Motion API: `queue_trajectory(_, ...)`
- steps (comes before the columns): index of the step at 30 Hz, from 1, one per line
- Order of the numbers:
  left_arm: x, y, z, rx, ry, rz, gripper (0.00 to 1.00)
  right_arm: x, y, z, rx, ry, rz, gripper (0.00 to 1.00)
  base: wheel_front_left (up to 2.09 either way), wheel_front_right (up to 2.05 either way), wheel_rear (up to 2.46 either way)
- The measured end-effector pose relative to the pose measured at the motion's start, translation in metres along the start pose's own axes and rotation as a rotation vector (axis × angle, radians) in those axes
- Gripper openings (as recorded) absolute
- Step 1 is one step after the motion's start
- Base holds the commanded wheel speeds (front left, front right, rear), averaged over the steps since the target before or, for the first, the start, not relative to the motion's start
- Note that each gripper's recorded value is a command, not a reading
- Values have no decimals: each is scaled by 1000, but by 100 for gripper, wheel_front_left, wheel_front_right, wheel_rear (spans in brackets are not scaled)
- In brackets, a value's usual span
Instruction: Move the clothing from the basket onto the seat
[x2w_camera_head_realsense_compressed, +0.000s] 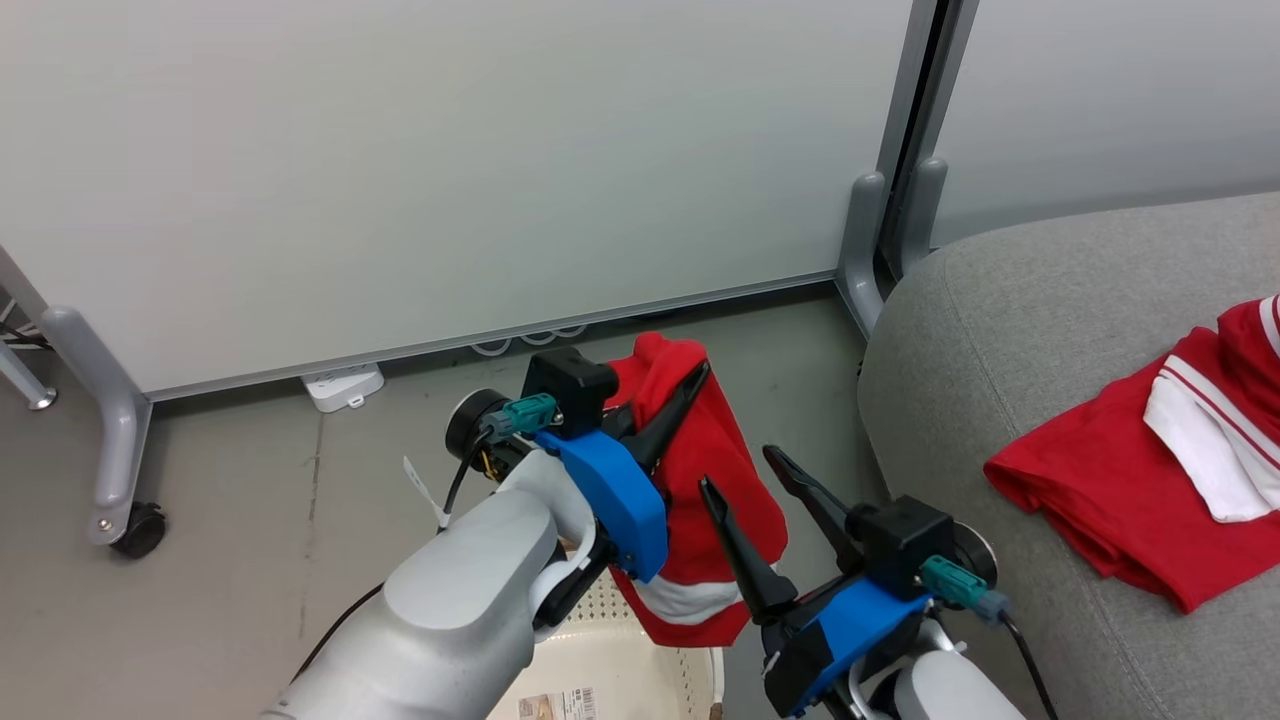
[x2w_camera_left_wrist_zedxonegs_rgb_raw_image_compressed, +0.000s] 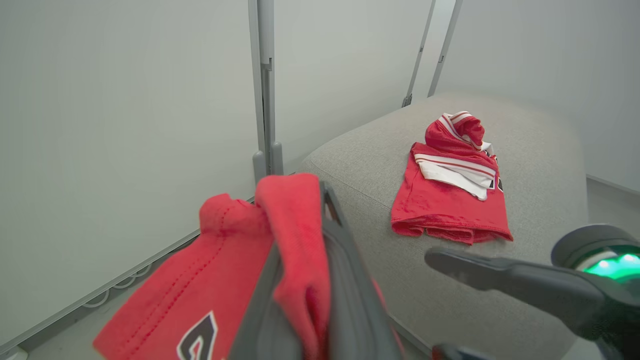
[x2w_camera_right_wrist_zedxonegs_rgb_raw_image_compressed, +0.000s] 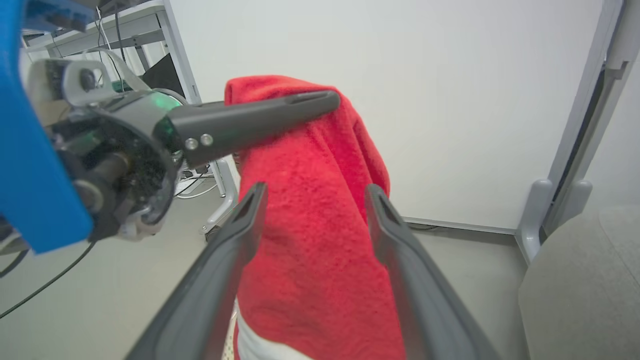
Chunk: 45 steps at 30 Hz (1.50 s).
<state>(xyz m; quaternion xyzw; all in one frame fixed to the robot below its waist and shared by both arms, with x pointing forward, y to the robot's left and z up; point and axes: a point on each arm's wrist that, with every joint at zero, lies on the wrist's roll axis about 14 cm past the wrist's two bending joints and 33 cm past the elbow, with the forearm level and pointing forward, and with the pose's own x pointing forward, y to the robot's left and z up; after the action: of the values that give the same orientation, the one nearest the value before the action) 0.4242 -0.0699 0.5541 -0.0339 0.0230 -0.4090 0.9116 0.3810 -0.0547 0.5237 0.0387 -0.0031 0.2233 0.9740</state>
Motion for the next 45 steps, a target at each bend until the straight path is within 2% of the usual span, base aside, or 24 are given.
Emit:
queue_trajectory(11, 1, 1, -4, -6, 11, -2, 0, 21, 16, -17, -56, 70, 88, 100, 0, 0, 0)
queue_trajectory(20, 0, -4, -2, -3, 9, -13, 0, 31, -2, -28, -113, 124, 67, 100, 0, 0, 0)
queue_trajectory(25, -1, -7, 0, -4, 6, -22, 0, 33, -7, -39, -95, 168, 59, 100, 0, 0, 0)
queue_trajectory(26, -2, -8, 0, -3, 6, -23, 0, 32, -7, -42, -89, 180, 57, 72, 0, 0, 0)
queue_trajectory(28, -2, -9, 0, -5, 6, -25, 0, 32, -8, -47, -80, 198, 55, 0, 0, 0, 0)
queue_trajectory(45, 2, -16, 6, -1, -3, -39, 0, 29, -14, -48, -62, 194, 42, 0, 0, 0, 0)
